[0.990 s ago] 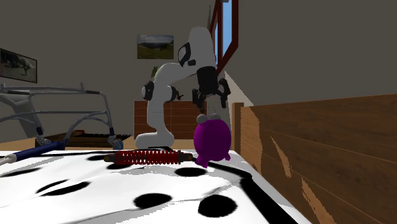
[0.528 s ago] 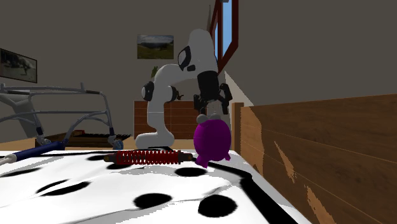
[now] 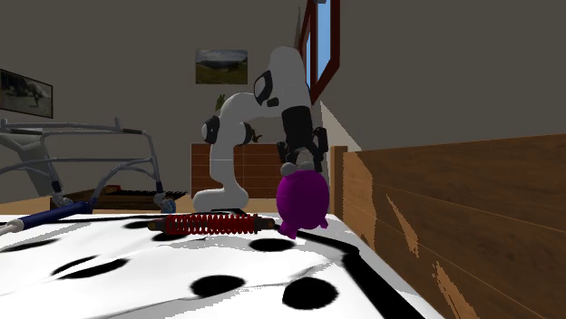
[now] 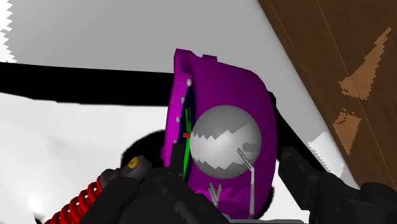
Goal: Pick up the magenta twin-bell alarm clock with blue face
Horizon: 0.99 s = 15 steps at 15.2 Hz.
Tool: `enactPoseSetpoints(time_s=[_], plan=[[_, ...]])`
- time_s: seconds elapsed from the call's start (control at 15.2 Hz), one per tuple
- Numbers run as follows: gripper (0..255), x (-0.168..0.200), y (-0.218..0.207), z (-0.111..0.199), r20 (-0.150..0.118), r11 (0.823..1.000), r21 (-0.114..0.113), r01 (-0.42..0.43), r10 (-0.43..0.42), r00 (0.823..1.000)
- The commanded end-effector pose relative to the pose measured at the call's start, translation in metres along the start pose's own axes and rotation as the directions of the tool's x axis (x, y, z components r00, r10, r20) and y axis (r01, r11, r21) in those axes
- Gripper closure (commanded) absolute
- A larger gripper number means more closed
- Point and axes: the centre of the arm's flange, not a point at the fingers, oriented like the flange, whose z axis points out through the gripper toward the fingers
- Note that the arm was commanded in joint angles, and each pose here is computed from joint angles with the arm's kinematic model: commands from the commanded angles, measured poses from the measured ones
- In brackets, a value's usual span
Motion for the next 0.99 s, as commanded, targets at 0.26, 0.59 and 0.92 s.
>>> enactPoseSetpoints(time_s=[0.26, 0.59, 0.92], plan=[[255, 0.001, 0.001, 0.0, 0.0, 1.0, -0.002, -0.001, 0.001, 1.0], [255, 0.002, -0.006, -0.025, 0.0, 1.0, -0.002, -0.001, 0.001, 1.0], [255, 0.003, -0.012, -0.051, 0.0, 1.0, -0.002, -0.001, 0.001, 1.0]])
